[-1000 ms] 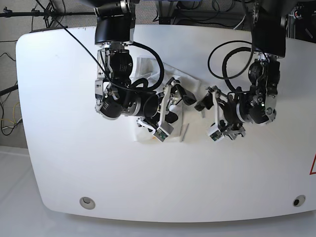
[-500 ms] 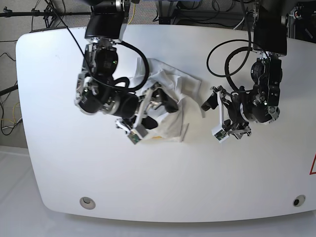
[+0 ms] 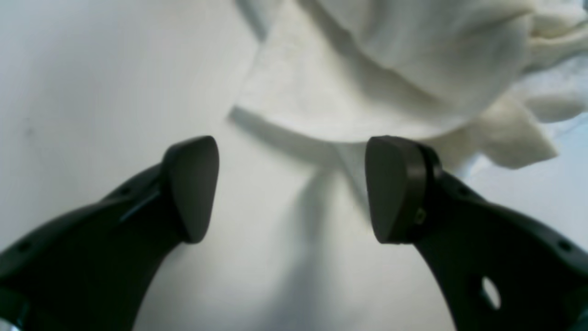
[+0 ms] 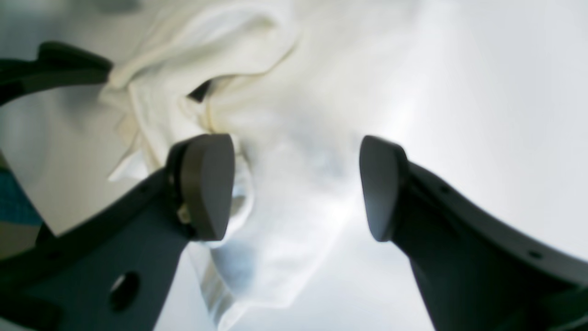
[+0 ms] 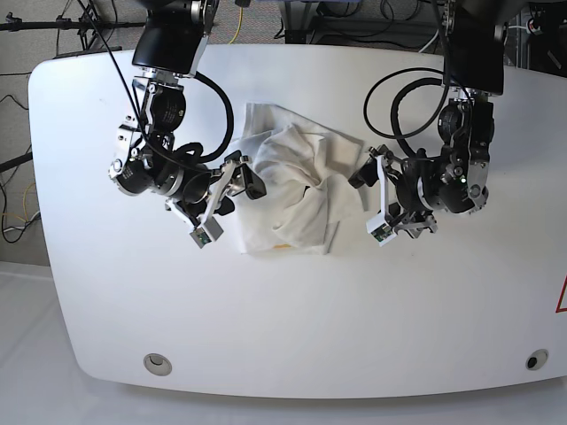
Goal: Fold the T-shirt properly
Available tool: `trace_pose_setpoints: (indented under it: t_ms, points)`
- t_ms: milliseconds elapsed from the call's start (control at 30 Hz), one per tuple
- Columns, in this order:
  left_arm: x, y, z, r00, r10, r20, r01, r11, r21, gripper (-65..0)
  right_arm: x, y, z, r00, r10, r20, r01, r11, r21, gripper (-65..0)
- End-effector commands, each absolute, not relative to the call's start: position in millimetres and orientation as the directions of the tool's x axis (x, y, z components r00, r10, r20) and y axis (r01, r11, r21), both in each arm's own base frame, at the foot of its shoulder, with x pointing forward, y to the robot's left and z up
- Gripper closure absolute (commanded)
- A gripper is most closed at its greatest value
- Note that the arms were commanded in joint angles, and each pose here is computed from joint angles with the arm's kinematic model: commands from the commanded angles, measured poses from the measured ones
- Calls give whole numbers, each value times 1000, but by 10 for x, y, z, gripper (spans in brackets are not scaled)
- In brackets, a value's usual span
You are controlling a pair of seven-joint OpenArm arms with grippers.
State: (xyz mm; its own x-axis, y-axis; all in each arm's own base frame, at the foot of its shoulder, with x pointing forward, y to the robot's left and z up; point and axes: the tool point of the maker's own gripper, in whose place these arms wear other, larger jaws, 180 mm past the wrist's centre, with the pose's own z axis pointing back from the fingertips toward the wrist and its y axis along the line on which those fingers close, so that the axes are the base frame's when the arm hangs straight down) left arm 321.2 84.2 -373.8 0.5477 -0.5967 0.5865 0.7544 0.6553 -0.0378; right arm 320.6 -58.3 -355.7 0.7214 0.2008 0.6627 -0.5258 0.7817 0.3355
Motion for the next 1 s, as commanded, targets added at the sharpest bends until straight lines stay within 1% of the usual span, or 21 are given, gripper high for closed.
trace_pose_setpoints:
  t_ms: [0,100,233,367,433,633,967]
  points:
    - [3302,804,-3585,512,-592,622,763,646,-13,-470,3376,-529,-3439,687,206,697,-553,769,319,-418]
    - [3297,819,-3594,510,-602,615,763,647,0,-468,3389,-453,-3565,708,246,661,-570,752,331,-428]
    - [3285,853,-3605,510,-608,609,762,648,9,-466,3435,-355,-3590,697,306,648,-612,725,315,-432]
    - [3268,862,-3605,507,-611,608,761,648,17,-466,3490,-341,-3617,688,357,632,-640,709,295,-440]
    - [3228,821,-3631,503,-614,608,768,640,11,-468,3547,-418,-3666,689,408,599,-657,700,279,-453]
    - [3181,860,-3671,511,-612,604,762,647,10,-468,3563,-527,-3700,694,423,583,-655,707,267,-456]
    - [3140,1002,-3729,524,-623,581,759,651,15,-473,3365,-514,-3797,723,379,578,-631,702,329,-446]
